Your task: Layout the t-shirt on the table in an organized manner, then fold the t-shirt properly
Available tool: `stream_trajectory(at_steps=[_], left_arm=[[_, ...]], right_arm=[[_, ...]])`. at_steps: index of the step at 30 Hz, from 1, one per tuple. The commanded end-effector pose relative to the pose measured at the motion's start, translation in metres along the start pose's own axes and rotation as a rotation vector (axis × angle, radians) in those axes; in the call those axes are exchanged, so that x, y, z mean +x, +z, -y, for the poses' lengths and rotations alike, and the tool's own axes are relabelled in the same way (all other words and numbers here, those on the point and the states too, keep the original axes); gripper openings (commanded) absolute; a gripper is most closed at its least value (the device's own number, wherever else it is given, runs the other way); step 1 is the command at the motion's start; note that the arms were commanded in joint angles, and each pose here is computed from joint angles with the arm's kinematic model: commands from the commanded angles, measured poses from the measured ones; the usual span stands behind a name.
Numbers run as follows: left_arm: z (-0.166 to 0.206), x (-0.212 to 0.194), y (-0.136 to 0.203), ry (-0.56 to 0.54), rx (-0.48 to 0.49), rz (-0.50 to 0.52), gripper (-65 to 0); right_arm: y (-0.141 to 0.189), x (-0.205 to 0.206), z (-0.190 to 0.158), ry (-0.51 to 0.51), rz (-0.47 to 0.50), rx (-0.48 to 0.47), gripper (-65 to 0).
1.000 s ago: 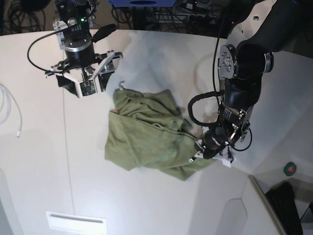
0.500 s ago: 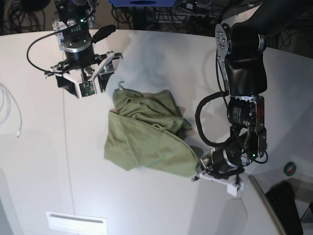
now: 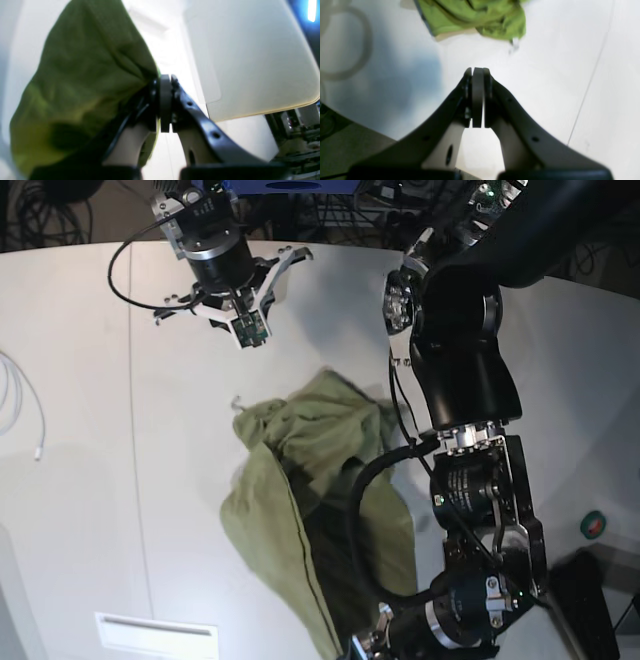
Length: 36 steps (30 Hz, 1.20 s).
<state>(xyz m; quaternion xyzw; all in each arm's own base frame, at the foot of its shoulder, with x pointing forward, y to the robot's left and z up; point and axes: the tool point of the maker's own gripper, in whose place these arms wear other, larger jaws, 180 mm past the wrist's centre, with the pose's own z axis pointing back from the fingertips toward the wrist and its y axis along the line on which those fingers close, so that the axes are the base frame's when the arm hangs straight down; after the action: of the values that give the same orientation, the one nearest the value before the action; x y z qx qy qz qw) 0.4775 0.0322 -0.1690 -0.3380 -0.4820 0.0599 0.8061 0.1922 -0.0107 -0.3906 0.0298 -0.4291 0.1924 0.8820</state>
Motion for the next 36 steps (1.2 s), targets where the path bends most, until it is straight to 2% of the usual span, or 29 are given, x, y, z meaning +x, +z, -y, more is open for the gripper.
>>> stream_trajectory(at_steps=[1, 4, 5, 8, 9, 10, 21, 23, 29, 36], left_arm=[[0.017, 0.018, 0.002, -0.034, -0.036, 0.048, -65.0], [0.021, 0.013, 0.0, -0.049, -0.042, 0.034, -65.0], [0.02, 0.012, 0.0, -0.047, -0.041, 0.031, -65.0], [0.018, 0.008, -0.001, -0.042, -0.037, 0.025, -65.0], [0.018, 0.008, -0.001, -0.042, -0.037, 0.025, -65.0], [0.018, 0.008, -0.001, -0.042, -0.037, 0.025, -65.0], [0.018, 0.009, -0.001, -0.043, -0.038, 0.027, -65.0], [0.018, 0.009, -0.001, -0.043, -0.038, 0.029, -65.0], [0.018, 0.01, 0.0, -0.043, -0.038, 0.031, -65.0], [0.019, 0.009, -0.001, -0.043, -0.038, 0.027, -65.0]], right_arm=[[-0.002, 0.017, 0.011, -0.005, 0.057, -0.032, -65.0], [-0.011, 0.038, 0.033, -0.017, 0.102, -0.087, -65.0], [-0.015, 0.047, 0.034, -0.024, 0.118, -0.094, -59.6], [-0.028, 0.071, 0.042, -0.04, 0.112, -0.112, -27.6], [-0.031, 0.077, 0.044, -0.038, 0.108, -0.114, -19.5], [-0.035, 0.08, 0.045, -0.039, 0.105, -0.117, -14.6], [-0.072, 0.132, 0.018, -0.105, 0.199, -0.083, -15.0], [-0.077, 0.142, 0.008, -0.081, 0.214, -0.06, -15.0], [-0.104, 0.15, -0.005, -0.011, 0.209, -0.083, -15.0], [-0.134, 0.145, 0.004, 0.061, 0.193, -0.111, -15.0]])
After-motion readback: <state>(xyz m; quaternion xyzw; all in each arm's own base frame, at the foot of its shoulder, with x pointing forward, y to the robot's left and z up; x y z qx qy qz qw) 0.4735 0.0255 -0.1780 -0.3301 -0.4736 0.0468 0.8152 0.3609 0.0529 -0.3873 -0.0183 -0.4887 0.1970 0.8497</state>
